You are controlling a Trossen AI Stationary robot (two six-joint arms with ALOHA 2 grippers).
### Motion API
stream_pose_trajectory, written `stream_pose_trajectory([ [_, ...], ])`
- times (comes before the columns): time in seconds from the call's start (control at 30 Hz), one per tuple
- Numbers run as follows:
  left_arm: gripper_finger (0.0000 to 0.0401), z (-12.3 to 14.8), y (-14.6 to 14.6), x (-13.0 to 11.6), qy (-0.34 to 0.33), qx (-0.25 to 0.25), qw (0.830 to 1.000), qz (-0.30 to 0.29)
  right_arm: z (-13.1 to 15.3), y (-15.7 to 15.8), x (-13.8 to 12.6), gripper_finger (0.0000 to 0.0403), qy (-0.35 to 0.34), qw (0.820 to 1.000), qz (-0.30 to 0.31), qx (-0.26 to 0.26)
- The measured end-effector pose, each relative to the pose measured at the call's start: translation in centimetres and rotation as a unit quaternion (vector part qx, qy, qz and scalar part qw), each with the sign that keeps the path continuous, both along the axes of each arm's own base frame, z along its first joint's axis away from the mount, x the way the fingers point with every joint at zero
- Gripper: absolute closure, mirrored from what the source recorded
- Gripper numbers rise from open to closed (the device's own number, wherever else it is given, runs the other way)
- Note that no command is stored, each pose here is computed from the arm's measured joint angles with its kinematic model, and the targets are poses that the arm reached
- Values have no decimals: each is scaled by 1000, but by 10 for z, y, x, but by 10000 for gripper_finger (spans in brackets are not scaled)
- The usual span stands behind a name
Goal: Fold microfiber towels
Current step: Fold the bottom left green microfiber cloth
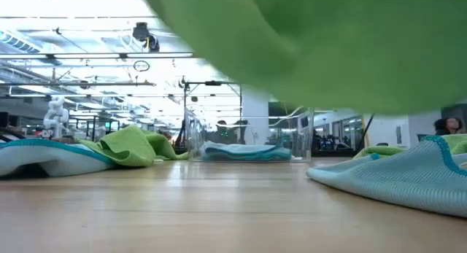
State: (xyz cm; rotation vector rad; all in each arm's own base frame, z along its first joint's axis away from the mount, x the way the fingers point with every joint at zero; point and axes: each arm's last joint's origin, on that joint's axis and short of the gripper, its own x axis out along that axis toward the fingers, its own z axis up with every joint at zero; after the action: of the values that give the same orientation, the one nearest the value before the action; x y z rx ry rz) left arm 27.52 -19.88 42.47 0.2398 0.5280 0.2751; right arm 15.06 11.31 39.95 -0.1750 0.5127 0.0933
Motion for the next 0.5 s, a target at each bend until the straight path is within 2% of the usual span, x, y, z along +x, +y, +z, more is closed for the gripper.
stream_pose_trajectory([
  [0.1, 397, 7, 11, -6, 19, 21, 999, 18, 4, -8, -6, 399, 9, 1000, -9, 1],
  [0.23, 396, 0, 16, -12, 72, -9, 997, 21, -4, -9, -8, 399, 33, 999, -14, 7],
  [0.33, 396, -7, 10, -13, 118, -36, 992, -26, -9, -4, -8, 399, 63, 997, 30, 39],
  [0.5, 396, -4, 0, -20, 120, -37, 990, -60, -2, 5, -3, 399, 44, 991, 93, 84],
])
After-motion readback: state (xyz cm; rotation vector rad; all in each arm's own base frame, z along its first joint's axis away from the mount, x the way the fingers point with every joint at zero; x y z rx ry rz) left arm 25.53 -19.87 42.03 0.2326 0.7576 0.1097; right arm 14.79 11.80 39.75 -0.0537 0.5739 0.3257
